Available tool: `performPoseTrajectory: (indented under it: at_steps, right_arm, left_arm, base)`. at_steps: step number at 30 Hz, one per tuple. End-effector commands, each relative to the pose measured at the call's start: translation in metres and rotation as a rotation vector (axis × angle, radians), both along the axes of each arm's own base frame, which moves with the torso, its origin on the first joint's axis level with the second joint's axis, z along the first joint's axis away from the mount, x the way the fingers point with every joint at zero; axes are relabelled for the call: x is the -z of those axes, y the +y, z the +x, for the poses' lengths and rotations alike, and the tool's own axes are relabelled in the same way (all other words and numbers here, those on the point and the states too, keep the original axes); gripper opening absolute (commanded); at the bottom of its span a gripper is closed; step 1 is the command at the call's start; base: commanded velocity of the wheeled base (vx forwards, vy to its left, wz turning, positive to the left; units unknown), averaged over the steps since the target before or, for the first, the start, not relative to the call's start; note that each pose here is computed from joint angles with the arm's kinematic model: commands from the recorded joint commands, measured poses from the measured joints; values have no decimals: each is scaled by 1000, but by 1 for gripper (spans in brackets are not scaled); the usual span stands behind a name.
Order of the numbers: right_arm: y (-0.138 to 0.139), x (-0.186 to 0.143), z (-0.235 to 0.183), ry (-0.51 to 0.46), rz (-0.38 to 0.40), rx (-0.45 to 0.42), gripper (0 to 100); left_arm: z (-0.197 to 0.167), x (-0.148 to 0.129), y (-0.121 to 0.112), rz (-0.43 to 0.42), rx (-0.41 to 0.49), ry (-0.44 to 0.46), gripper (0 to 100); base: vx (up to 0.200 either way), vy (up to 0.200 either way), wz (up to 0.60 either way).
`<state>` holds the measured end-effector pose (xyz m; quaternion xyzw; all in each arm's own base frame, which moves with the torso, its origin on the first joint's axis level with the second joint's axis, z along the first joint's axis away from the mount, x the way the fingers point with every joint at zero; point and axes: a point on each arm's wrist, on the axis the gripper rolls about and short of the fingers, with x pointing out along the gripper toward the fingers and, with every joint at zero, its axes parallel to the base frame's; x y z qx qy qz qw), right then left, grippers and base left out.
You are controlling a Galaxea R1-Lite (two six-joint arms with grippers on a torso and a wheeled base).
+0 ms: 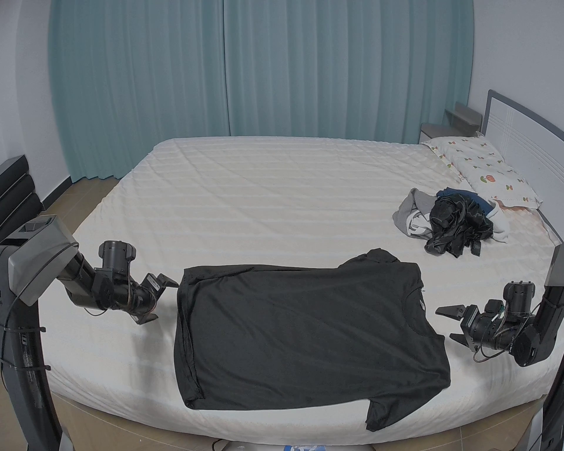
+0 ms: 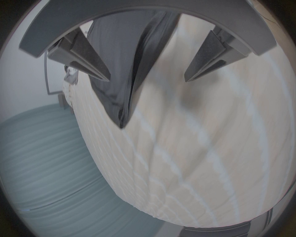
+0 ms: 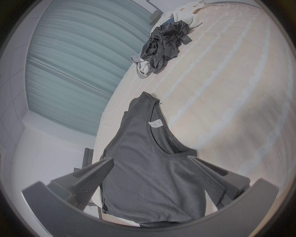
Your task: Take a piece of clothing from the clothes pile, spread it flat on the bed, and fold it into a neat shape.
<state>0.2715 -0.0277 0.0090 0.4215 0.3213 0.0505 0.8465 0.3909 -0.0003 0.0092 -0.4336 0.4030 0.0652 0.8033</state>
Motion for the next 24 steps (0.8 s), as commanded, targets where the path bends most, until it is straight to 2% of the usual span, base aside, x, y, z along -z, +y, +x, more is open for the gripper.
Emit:
performPoseTrajectory:
  at_steps: [1, 2, 3, 5, 10, 13, 19, 24]
  right_arm:
    - [2, -1, -3, -3, -1, -7, 100]
    - [2, -2, -3, -6, -2, -7, 100]
    - [2, -2, -3, -6, -2, -7, 100]
    - [3, -2, -3, -8, -2, -9, 100]
    - [3, -1, -3, -6, -2, -9, 100]
    - [3, -1, -3, -8, -5, -11, 100]
    - [3, -2, -3, -9, -6, -11, 100]
    - [3, -2, -2, -9, -6, -11, 100]
  left_arm:
    - [-51, -9, -35, 130, 117, -52, 100]
    - [-57, -4, -42, 194, 138, -40, 100]
    - [-57, -4, -42, 194, 138, -40, 100]
    - [-72, 5, -59, 283, 195, -5, 100]
    - [-90, 9, -76, 328, 244, 25, 100]
    - [-99, 15, -85, 387, 278, 45, 100]
    - [-105, 19, -89, 464, 290, 56, 100]
    - [-120, 26, -84, 531, 361, 99, 100]
  base:
    - [0, 0, 0]
    - [0, 0, 0]
    - [0, 0, 0]
    - [0, 0, 0]
    - [0, 0, 0]
    - [0, 0, 0]
    - [0, 0, 0]
    - [0, 0, 0]
